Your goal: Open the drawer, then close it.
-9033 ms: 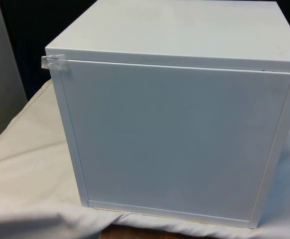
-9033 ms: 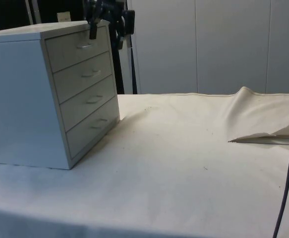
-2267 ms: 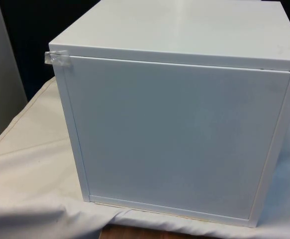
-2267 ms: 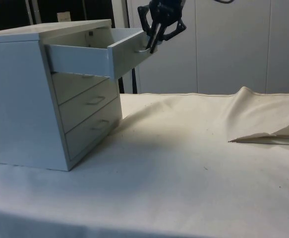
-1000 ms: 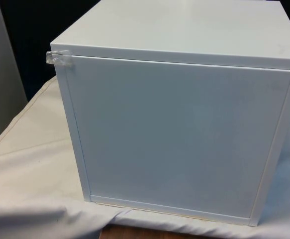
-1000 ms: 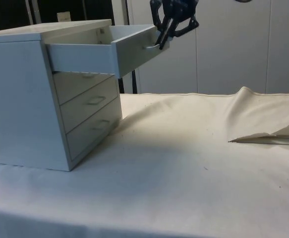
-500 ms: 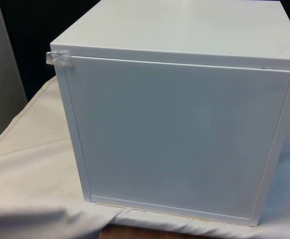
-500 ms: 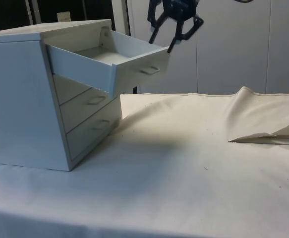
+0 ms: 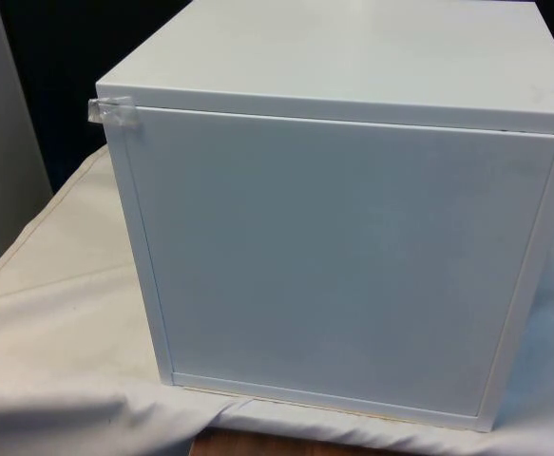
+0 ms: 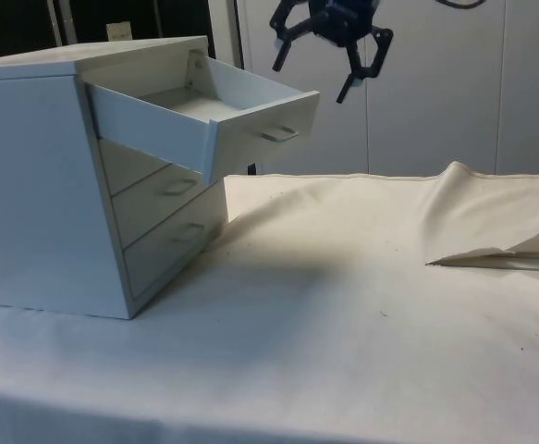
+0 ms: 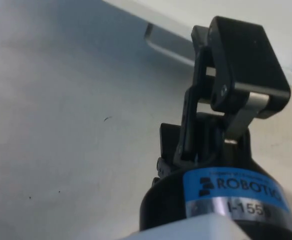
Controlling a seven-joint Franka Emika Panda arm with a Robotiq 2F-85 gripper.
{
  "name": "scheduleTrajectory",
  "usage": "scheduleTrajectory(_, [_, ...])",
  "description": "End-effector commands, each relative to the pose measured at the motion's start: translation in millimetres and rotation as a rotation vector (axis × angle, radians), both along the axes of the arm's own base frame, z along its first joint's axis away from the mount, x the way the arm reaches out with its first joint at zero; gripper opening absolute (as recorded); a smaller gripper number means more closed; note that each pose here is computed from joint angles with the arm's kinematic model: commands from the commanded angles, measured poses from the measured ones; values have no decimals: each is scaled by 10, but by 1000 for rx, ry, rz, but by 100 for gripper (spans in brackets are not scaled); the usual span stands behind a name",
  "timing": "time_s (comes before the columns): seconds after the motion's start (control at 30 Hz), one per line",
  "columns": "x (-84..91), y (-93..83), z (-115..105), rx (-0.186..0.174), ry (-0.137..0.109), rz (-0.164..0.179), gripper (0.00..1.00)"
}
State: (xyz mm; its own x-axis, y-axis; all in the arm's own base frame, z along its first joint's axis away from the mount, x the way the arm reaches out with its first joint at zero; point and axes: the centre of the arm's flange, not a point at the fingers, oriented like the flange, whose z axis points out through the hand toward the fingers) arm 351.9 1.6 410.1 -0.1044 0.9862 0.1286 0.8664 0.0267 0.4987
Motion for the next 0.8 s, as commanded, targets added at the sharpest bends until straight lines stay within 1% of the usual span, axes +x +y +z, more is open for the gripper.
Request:
scheduleTrajectory(0.0, [-22, 10, -7, 2, 0, 3, 100])
scheduleTrajectory(0.03, [-94, 21, -18, -8, -6, 4, 100])
scheduleTrajectory(0.1, [-134, 36, -37, -7, -5, 10, 100])
scheduleTrajectory(0.27, [-227, 165, -140, -9, 1, 30, 100])
scheduleTrajectory(0.3, [-223, 142, -128, 6, 9, 37, 100])
scheduleTrajectory(0.33, [-239, 188, -157, -11, 3, 32, 100])
scheduleTrajectory(0.5, [-299, 336, -273, -30, 12, 51, 100])
scheduleTrajectory(0.57, [-301, 369, -305, -38, 15, 57, 100])
scheduleTrajectory(0.6, [-309, 366, -308, -23, 30, 63, 100])
scheduleTrajectory(0.63, [-300, 385, -318, -41, 15, 59, 100])
scheduleTrajectory(0.77, [-298, 459, -406, -61, 24, 72, 100])
